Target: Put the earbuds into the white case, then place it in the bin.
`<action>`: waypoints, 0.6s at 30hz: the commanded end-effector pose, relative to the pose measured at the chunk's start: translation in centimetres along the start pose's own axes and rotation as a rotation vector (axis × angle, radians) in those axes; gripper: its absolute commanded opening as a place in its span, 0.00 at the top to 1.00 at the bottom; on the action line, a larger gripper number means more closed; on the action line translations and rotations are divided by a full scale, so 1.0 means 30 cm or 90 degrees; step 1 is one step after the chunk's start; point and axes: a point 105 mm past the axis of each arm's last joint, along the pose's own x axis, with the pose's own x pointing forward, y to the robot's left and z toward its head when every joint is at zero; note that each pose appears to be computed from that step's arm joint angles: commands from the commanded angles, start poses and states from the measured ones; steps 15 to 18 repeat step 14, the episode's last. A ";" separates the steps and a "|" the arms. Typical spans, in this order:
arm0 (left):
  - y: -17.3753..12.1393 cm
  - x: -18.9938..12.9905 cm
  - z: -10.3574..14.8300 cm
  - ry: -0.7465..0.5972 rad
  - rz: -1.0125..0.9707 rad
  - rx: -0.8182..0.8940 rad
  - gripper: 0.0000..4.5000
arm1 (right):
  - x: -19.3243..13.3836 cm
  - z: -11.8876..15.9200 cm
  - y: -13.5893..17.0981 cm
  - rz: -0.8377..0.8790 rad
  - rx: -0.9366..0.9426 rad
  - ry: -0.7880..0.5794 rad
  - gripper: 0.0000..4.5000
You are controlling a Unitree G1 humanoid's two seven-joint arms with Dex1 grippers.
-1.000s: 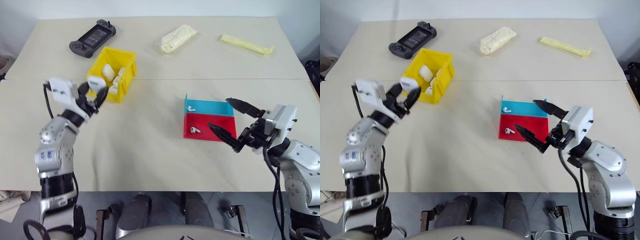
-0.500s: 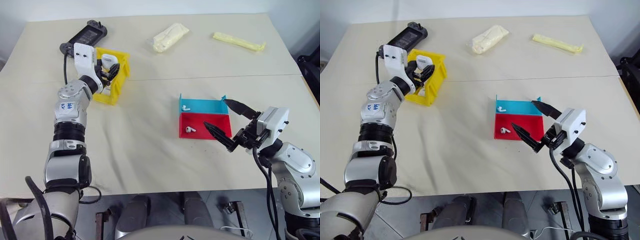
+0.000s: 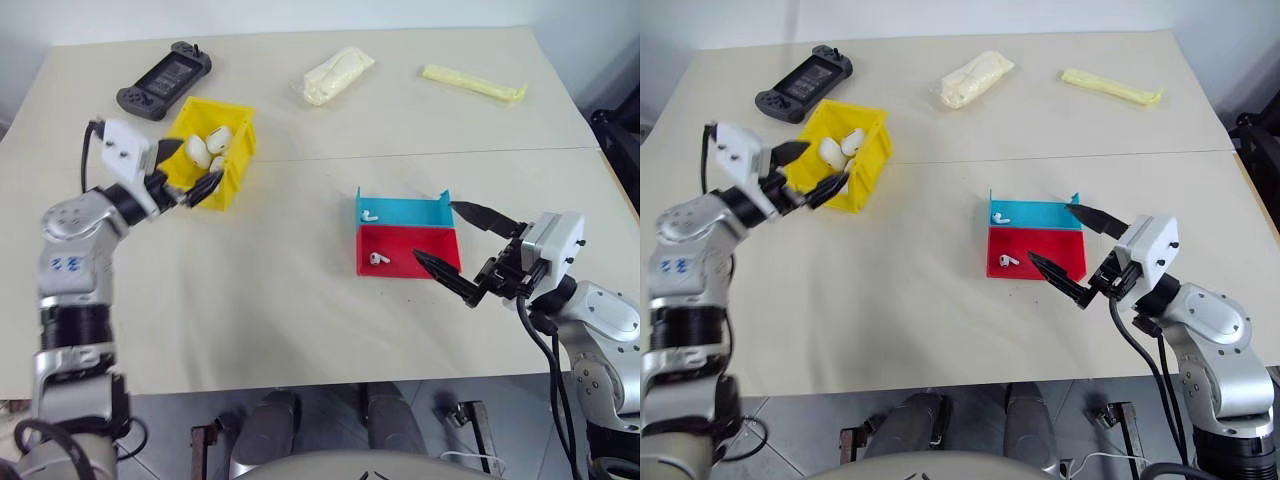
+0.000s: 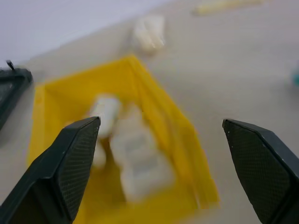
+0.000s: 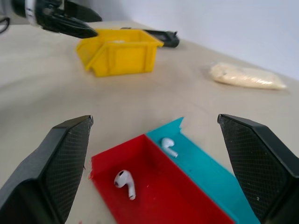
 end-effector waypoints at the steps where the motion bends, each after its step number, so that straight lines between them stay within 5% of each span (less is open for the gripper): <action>1: -0.055 -0.078 -0.010 0.001 -0.059 0.030 0.01 | -0.008 0.002 -0.022 0.038 -0.011 0.012 0.00; 18: -0.182 -0.079 -0.033 -0.037 -0.077 0.012 0.01 | -0.012 0.000 -0.078 0.056 -0.022 0.028 0.00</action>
